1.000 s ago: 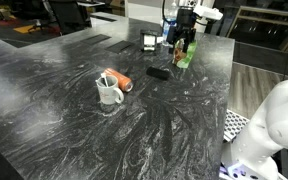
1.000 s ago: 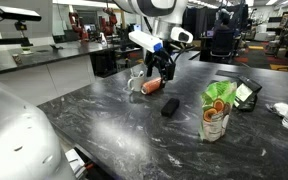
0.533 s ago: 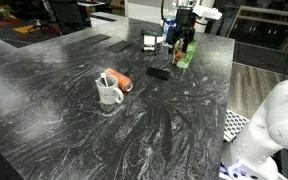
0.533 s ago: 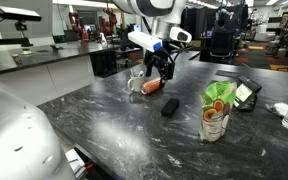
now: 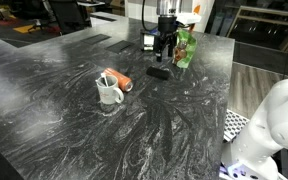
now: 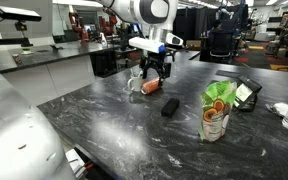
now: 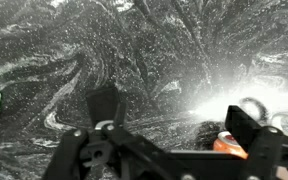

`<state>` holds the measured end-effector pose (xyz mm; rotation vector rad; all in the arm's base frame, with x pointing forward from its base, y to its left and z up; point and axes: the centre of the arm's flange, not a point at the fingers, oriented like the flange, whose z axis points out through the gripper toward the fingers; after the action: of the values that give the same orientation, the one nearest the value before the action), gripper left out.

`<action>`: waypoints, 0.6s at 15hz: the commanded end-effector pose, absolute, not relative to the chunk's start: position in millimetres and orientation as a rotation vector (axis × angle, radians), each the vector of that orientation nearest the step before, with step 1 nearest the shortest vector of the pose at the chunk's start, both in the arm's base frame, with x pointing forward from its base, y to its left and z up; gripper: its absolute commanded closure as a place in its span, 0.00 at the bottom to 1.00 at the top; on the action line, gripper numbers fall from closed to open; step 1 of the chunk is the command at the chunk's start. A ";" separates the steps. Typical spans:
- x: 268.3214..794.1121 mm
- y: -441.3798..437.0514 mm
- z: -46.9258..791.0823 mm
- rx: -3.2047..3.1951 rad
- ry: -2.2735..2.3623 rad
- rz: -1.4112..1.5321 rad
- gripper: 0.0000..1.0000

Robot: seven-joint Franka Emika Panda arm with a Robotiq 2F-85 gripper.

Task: Put the orange can upright

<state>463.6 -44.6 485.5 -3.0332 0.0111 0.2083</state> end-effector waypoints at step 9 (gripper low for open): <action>504.6 39.8 460.6 -3.089 0.144 -0.018 0.00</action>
<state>505.7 22.8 466.2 -3.0867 0.0766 0.0194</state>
